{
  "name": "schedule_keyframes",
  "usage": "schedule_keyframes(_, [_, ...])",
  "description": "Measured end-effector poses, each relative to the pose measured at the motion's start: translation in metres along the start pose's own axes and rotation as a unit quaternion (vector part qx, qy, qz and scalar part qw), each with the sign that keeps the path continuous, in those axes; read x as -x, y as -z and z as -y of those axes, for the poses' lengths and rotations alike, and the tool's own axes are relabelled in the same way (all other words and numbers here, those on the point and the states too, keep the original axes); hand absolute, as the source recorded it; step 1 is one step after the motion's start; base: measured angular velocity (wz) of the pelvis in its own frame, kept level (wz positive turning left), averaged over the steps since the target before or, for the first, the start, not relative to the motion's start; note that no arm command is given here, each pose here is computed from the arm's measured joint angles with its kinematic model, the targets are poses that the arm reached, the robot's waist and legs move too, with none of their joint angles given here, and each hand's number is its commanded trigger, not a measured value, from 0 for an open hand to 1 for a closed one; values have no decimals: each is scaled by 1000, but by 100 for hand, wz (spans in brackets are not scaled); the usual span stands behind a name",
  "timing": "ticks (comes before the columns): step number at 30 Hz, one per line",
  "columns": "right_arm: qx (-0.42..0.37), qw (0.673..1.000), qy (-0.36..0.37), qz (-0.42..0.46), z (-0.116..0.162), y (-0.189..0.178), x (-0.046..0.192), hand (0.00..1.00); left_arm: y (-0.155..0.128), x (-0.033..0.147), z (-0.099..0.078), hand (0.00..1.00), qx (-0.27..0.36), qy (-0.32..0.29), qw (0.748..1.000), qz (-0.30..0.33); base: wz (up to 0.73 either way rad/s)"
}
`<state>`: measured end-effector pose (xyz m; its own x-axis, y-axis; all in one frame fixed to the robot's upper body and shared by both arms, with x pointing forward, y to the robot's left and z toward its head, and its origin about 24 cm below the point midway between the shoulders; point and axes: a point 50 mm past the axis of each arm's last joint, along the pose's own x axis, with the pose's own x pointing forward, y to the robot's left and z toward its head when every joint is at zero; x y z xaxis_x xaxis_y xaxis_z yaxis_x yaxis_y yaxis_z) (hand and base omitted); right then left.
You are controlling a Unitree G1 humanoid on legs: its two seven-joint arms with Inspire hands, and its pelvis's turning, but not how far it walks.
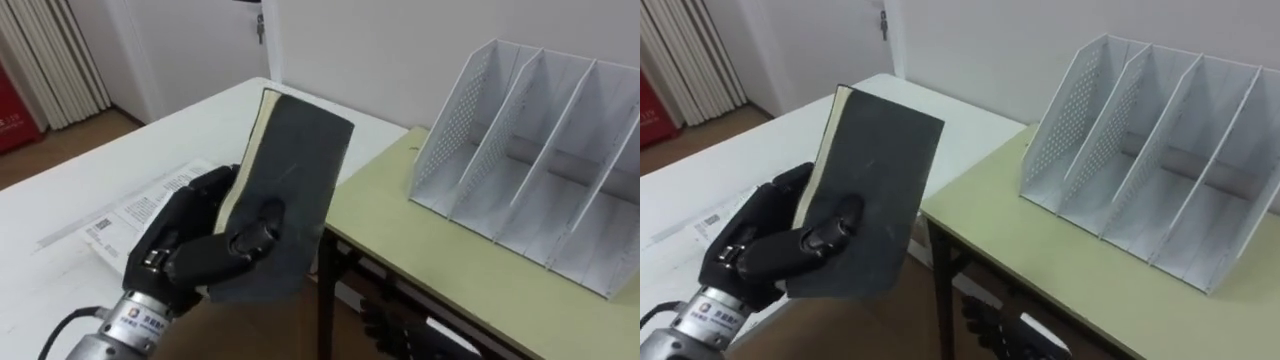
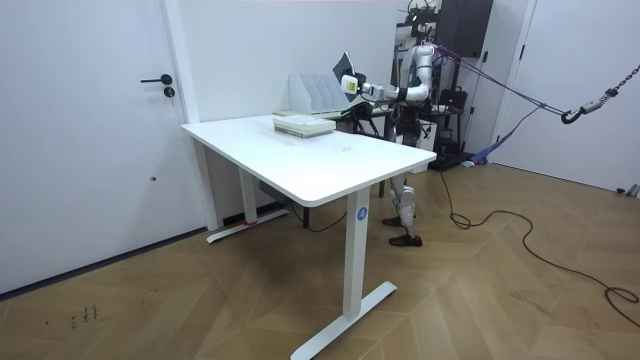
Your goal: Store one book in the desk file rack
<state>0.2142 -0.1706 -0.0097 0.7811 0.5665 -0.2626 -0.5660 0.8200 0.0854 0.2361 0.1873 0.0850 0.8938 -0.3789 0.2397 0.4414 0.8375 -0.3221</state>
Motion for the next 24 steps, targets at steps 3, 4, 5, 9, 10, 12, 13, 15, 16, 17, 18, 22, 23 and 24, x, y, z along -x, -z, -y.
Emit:
schedule_keyframes(3, [-25,999,-14,44,5,-14,4,0,3,4,3,100,30,31,999,1,0])
schedule_keyframes(4, [-27,998,-17,50,5,-16,4,0,4,4,4,100,34,37,999,1,0])
schedule_keyframes(5, [-33,997,-26,61,4,-19,4,0,4,5,5,100,47,47,998,1,0])
schedule_keyframes(9, [-68,992,-61,92,0,-27,4,0,7,7,5,100,96,75,993,9,0])
schedule_keyframes(10, [-72,991,-63,97,-1,-29,4,0,8,7,5,100,100,79,992,9,-3])
schedule_keyframes(12, [-92,987,-70,116,-2,-34,4,0,14,9,3,100,113,88,990,0,-3])
schedule_keyframes(13, [-96,986,-71,119,-2,-35,4,0,15,10,2,100,115,89,989,-3,0])
schedule_keyframes(15, [-106,983,-76,126,-3,-37,4,0,19,11,2,100,123,94,988,-14,0])
schedule_keyframes(16, [-106,983,-78,126,-3,-37,4,0,19,11,2,100,124,97,987,-17,0])
schedule_keyframes(17, [-110,982,-86,127,-5,-38,4,0,20,11,2,100,127,101,987,-21,0])
schedule_keyframes(18, [-121,979,-96,130,-6,-39,4,0,21,12,2,100,129,104,986,-24,0])
schedule_keyframes(22, [-148,972,-121,138,-8,-39,4,0,24,13,4,100,139,118,982,-38,0])
schedule_keyframes(23, [-160,968,-128,143,-9,-40,4,0,25,13,5,100,143,123,981,-41,-4])
schedule_keyframes(24, [-171,964,-136,150,-10,-41,4,0,26,13,5,100,146,130,980,-44,-7])
